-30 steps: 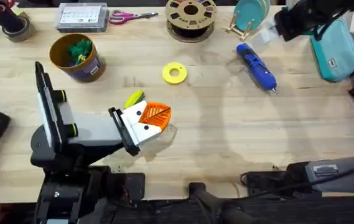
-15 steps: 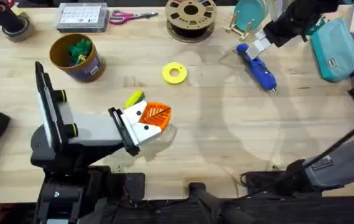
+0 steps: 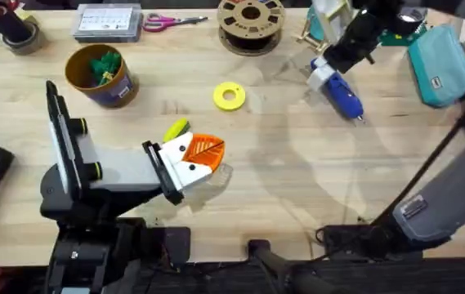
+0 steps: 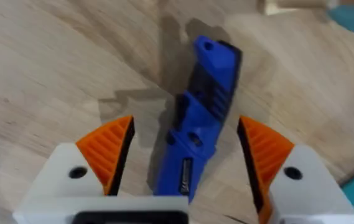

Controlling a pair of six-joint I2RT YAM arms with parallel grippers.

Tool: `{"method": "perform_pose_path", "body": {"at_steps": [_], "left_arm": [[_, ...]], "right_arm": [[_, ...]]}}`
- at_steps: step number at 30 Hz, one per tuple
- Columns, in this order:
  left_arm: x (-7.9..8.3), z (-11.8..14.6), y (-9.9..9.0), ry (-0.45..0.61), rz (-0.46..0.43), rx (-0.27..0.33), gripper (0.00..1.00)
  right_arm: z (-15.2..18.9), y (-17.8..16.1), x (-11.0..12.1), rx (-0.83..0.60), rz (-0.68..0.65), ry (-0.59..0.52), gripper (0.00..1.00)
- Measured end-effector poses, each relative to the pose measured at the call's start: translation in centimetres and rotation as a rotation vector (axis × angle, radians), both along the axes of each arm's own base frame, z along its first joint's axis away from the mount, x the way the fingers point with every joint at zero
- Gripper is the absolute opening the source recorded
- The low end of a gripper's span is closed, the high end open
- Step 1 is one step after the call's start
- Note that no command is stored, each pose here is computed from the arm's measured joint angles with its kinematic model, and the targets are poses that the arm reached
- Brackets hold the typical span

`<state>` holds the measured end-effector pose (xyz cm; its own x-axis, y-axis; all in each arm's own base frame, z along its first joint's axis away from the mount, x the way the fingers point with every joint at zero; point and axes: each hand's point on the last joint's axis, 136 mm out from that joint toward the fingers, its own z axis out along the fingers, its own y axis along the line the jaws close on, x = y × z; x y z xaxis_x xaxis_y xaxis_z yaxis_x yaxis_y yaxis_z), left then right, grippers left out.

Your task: Pick up the gripper from the table and insert it into the empty holder that is missing its gripper. Then pick up a screw, insert it into the mounting hole, and use the screwdriver to tighten it. Finally, clean up the table by picking up the vegetable and placing it into the bucket.

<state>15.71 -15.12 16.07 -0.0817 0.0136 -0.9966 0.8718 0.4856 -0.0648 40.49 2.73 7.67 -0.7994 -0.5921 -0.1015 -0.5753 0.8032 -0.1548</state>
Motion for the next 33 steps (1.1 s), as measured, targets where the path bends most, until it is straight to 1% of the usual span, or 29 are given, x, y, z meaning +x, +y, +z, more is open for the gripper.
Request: {"method": "perform_pose_path", "body": {"at_steps": [4, 10, 21, 26, 28, 30, 31, 33], "left_arm": [[0.0, 0.0, 0.0, 0.0, 0.0, 0.0, 0.007], [0.0, 0.0, 0.0, 0.0, 0.0, 0.0, 0.007], [0.0, 0.0, 0.0, 0.0, 0.0, 0.0, 0.007], [0.0, 0.0, 0.0, 0.0, 0.0, 0.0, 0.007], [0.0, 0.0, 0.0, 0.0, 0.0, 0.0, 0.007], [0.0, 0.0, 0.0, 0.0, 0.0, 0.0, 0.007], [0.0, 0.0, 0.0, 0.0, 0.0, 0.0, 0.007], [0.0, 0.0, 0.0, 0.0, 0.0, 0.0, 0.007]], "right_arm": [[-1.2, 0.6, 0.0, 0.0, 0.001, 0.025, 0.996], [-2.3, -0.3, 0.3, 0.014, -0.044, 0.037, 0.996], [-2.6, -1.0, 0.9, 0.072, -0.09, 0.024, 0.996], [-3.3, -0.7, 0.8, 0.085, -0.099, 0.043, 0.952], [-3.8, -0.7, 0.7, 0.084, -0.102, 0.055, 0.887], [-4.1, -0.6, 0.6, 0.091, -0.105, 0.063, 0.798], [-4.0, -0.6, 0.8, 0.091, -0.107, 0.058, 0.733], [-4.0, -0.6, 0.9, 0.092, -0.108, 0.055, 0.535]]}}
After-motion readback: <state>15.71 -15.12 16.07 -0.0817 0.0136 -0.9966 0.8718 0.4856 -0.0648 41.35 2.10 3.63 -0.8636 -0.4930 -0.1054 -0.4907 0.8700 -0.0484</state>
